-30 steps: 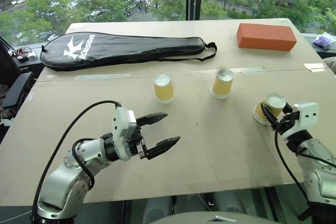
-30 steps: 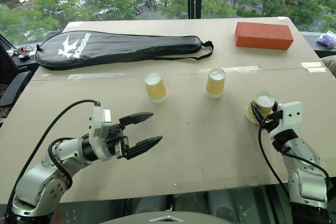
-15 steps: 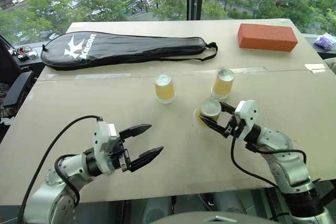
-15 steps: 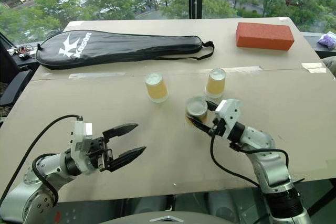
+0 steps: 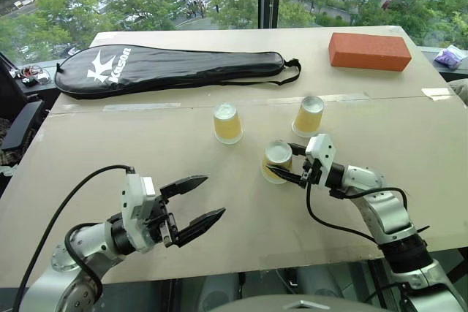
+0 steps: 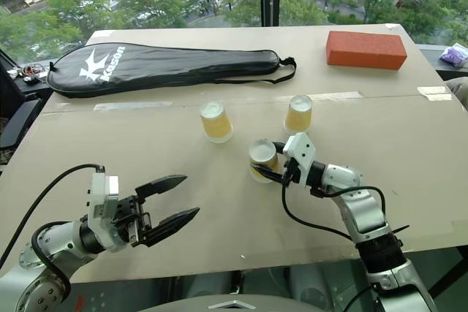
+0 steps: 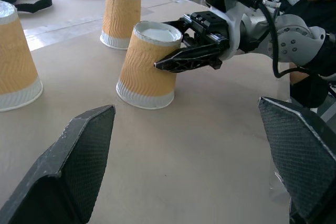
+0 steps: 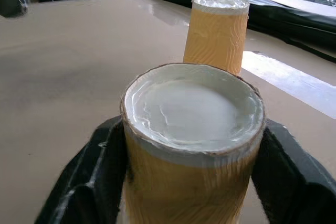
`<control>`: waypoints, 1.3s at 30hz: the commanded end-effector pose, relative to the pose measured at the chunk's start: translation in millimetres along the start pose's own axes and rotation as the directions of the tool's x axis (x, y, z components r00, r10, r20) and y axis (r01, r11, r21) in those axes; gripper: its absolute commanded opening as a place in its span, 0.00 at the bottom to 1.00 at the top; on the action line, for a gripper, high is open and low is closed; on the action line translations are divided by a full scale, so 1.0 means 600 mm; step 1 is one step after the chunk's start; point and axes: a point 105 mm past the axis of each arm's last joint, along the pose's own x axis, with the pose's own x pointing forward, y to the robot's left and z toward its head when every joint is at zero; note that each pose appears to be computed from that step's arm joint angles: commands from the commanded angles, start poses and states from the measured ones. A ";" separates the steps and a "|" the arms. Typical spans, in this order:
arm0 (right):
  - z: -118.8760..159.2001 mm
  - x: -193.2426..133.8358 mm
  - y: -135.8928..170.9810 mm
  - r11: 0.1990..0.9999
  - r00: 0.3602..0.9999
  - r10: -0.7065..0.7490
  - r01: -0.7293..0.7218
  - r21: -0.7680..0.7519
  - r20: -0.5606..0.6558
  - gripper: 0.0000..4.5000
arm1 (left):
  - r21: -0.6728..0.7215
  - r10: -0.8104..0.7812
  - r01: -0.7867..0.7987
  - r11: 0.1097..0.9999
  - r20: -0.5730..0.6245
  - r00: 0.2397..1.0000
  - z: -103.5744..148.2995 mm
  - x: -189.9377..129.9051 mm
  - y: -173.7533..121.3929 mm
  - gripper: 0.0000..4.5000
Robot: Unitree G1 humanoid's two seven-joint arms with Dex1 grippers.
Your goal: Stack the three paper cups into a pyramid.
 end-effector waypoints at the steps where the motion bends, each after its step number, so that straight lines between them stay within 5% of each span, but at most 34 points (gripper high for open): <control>1: 0.038 -0.014 -0.015 0.993 0.998 -0.030 0.036 -0.109 0.057 0.99 | 0.042 -0.004 0.003 0.999 0.024 1.000 0.017 0.000 -0.006 1.00; 7: 0.109 -0.070 -0.029 0.995 0.988 -0.016 0.031 -0.099 0.152 0.99 | 0.047 0.003 -0.004 0.999 0.030 1.000 0.019 0.001 -0.004 1.00; 12: 0.134 -0.091 -0.103 0.970 0.970 -0.182 0.204 -0.131 0.164 0.99 | 0.047 -0.005 0.003 0.999 0.039 0.999 0.020 0.004 -0.003 1.00; 39: 0.049 -0.036 -0.222 0.908 0.909 -0.415 0.414 0.073 0.013 0.99 | 0.076 0.002 -0.008 0.997 0.076 0.997 0.032 -0.002 -0.005 1.00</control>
